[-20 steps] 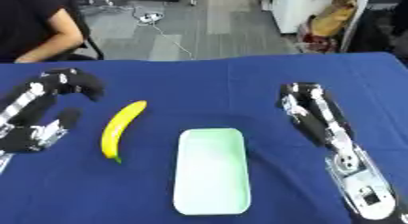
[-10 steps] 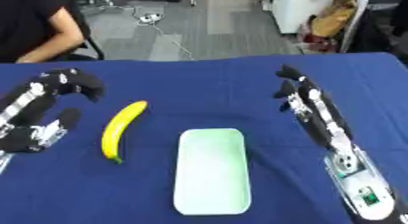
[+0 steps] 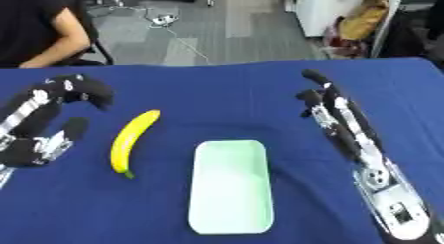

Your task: Pick up objects on the table and place them in the box.

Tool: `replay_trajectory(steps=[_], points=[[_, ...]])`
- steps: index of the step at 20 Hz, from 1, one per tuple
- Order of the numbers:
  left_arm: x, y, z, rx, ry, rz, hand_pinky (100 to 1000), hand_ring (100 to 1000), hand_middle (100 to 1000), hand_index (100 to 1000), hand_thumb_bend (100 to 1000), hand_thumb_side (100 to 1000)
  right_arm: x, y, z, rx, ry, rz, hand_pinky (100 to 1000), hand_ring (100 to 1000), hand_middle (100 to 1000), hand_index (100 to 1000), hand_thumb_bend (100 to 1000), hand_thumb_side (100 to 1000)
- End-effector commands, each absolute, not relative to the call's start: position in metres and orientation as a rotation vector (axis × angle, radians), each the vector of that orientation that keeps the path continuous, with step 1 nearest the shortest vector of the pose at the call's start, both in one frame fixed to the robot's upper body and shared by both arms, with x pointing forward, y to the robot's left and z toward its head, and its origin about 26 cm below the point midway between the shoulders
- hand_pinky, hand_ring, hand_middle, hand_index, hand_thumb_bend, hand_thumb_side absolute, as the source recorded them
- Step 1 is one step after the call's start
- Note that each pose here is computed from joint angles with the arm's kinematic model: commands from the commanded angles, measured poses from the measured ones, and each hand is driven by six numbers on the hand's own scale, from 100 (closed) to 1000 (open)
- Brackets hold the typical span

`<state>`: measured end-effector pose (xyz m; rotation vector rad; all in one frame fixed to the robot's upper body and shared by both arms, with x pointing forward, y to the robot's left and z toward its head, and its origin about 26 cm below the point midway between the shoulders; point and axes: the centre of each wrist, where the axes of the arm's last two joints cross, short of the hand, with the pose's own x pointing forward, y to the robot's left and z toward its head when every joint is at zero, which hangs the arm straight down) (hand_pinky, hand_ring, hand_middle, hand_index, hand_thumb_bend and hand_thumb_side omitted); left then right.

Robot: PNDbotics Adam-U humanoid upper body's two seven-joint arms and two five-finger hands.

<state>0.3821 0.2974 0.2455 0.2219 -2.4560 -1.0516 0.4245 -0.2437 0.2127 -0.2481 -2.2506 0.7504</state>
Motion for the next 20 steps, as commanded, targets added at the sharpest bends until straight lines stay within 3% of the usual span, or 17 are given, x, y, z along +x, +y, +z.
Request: replay_trajectory(steps=[1,20], points=[[0.3795,0.2969,0.2583,0.233,-2.49,-1.072,599,694,685,794,100,660,0.4225,-0.2433,0.2266,-0.259,-2.296,0.748,566,762,936,988,343,939],[0.3796,0.2968,0.2586,0.233,-2.489,-1.075,597,695,686,796,100,661,0.4221,-0.2418,0.2281,-0.265,-2.3,0.75,558,759,933,989,343,927]])
